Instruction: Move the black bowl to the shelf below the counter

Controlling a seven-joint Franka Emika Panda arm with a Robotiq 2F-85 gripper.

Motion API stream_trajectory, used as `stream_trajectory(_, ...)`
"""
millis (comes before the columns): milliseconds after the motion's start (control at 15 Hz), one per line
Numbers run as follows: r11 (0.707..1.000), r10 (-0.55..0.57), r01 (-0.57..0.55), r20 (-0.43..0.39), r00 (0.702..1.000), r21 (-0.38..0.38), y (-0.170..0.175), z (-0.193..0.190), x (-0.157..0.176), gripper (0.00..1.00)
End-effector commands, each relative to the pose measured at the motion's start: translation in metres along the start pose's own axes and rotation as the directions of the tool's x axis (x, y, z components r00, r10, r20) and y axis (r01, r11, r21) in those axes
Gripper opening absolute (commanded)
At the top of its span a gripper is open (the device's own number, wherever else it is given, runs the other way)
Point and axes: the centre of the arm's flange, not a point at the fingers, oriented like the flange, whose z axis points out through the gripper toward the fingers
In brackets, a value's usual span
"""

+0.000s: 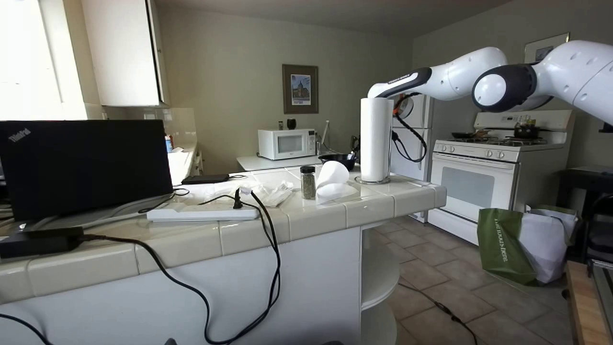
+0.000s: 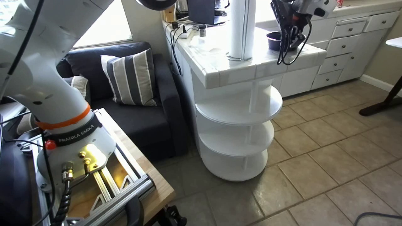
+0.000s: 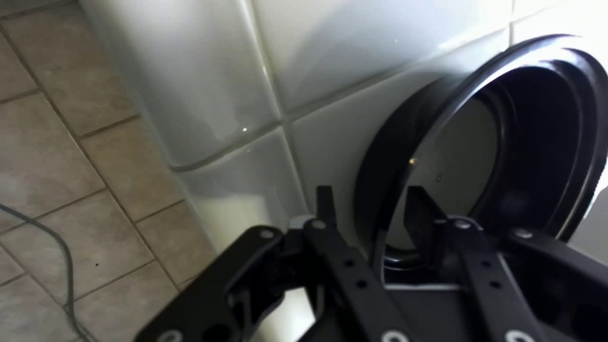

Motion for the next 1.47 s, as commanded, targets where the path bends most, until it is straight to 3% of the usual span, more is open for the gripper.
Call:
stream_trajectory(0, 0.995, 0.058, -0.06, -0.037, 0.998, -0.078, -0.008, -0.009, 0.008, 0.13)
stream_trajectory(133, 0.983, 0.112, -0.118, -0.056, 0.992, -0.14, -0.007, -0.014, 0.004, 0.01)
stream_trajectory(467, 0.944, 0.215, -0.228, -0.078, 0.973, -0.238, 0.004, -0.032, -0.008, 0.03)
stream_trajectory(733, 0.932, 0.281, -0.28, -0.026, 0.959, -0.231, 0.043, -0.078, -0.023, 0.03)
stream_trajectory(1133, 0.906, 0.39, -0.389, -0.031, 0.92, -0.167, 0.137, -0.118, -0.055, 0.03)
stream_trajectory(1400, 0.94, 0.303, -0.29, 0.046, 0.952, -0.178, 0.182, -0.12, -0.079, 0.03)
